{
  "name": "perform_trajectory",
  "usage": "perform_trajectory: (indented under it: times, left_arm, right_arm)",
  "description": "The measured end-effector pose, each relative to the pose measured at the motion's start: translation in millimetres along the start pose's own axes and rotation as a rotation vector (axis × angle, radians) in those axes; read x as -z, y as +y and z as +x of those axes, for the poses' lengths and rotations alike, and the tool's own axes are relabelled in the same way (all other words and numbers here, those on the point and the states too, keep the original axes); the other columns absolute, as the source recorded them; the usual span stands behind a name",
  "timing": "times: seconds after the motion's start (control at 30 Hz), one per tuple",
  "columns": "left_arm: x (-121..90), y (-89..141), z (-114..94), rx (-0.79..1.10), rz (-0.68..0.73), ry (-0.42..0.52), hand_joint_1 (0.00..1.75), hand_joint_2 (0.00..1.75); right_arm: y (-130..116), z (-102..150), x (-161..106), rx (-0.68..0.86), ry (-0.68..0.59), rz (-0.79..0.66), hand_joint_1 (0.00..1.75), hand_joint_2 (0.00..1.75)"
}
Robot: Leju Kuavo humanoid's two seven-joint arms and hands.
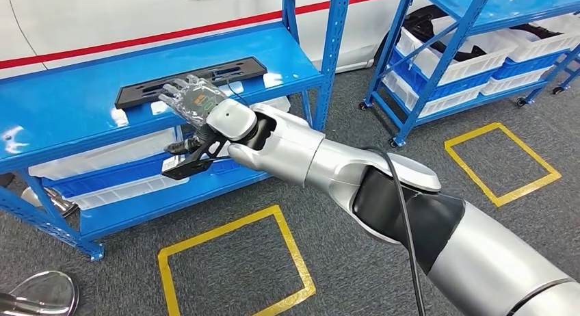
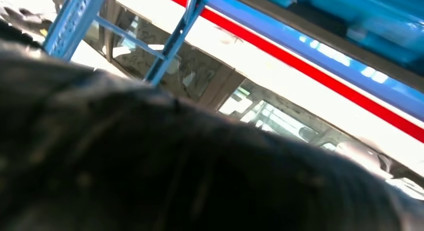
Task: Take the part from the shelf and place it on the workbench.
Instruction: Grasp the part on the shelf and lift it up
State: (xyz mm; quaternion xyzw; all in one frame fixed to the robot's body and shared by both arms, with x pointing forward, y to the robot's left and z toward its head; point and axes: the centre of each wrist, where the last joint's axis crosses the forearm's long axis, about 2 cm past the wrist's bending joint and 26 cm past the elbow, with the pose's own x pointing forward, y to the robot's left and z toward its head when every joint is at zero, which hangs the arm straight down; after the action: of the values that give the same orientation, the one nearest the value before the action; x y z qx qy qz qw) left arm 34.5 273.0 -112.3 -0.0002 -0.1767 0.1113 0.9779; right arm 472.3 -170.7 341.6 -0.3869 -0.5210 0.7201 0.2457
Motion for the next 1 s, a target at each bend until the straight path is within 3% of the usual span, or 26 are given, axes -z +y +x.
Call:
perform_trajectory:
  times: [1.0]
  left_arm:
    - [-0.7,-2.5,-2.2,-0.005,-0.005,0.014,0.00,0.00]
  right_arm:
    - [8.1,2.0,1.2,0.008,-0.017,0.028,0.00,0.00]
